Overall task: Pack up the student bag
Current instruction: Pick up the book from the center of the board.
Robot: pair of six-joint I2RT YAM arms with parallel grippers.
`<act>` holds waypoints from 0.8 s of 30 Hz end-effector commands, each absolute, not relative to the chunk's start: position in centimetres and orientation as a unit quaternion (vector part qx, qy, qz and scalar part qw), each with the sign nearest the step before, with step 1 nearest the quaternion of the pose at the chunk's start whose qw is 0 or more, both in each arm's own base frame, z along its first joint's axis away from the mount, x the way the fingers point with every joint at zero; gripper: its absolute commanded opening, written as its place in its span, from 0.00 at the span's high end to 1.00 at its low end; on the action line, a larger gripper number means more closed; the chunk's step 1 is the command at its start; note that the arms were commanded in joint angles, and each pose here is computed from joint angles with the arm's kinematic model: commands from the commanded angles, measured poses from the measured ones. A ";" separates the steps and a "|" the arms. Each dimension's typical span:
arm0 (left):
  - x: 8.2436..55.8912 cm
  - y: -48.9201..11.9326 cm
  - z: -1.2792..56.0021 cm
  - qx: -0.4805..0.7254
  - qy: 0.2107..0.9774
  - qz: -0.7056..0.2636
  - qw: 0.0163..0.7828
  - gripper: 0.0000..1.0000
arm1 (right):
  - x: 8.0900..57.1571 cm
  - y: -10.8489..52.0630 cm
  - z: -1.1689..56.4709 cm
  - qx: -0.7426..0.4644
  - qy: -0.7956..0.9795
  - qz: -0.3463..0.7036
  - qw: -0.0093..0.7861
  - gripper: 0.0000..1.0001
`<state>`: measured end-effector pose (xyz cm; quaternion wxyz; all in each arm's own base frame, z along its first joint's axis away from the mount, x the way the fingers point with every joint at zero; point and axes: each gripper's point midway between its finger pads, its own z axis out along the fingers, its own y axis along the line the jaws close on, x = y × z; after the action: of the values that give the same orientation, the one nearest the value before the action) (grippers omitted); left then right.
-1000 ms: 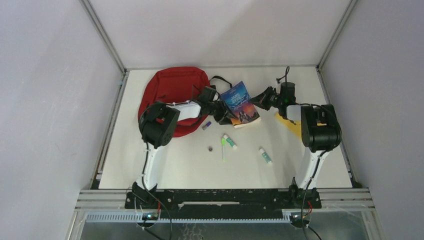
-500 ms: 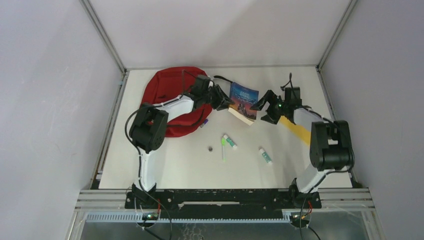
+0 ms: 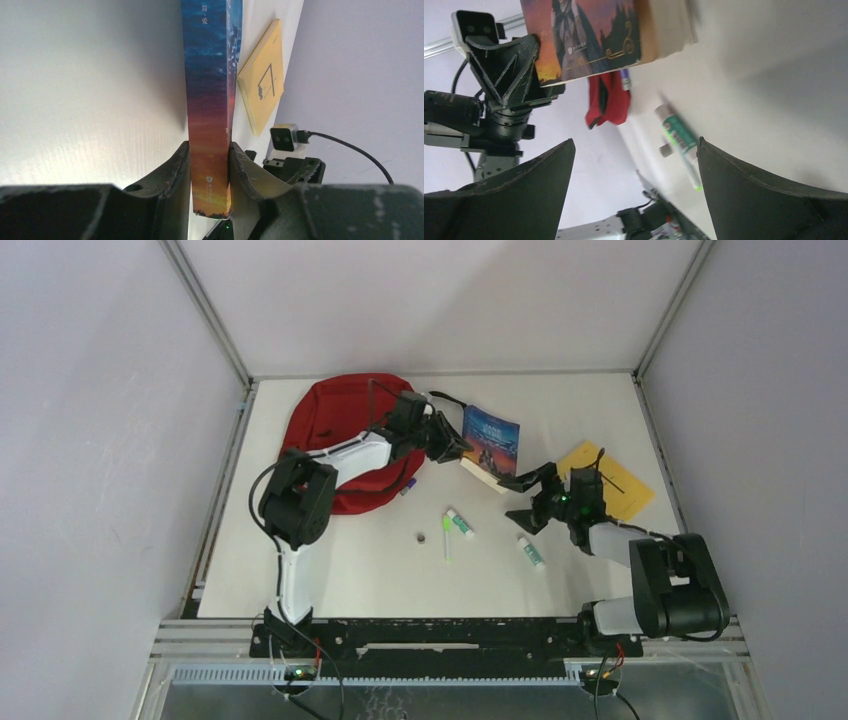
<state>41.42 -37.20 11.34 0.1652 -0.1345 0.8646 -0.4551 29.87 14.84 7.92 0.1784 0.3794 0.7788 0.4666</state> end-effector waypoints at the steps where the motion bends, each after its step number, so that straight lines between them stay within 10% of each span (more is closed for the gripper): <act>1: 39.7 -39.9 20.5 -0.081 0.824 -0.520 0.211 1.00 | 32.4 17.3 12.6 0.399 0.697 0.564 0.191 0.00; 24: 36.2 -39.5 19.6 -0.089 0.829 -0.524 0.173 1.00 | 36.6 16.7 10.9 0.438 0.590 0.647 0.204 0.00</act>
<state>38.26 -38.47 12.66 0.1538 -0.1329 0.8692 -0.4507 34.35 17.78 8.39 0.1526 0.4447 0.6225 0.6257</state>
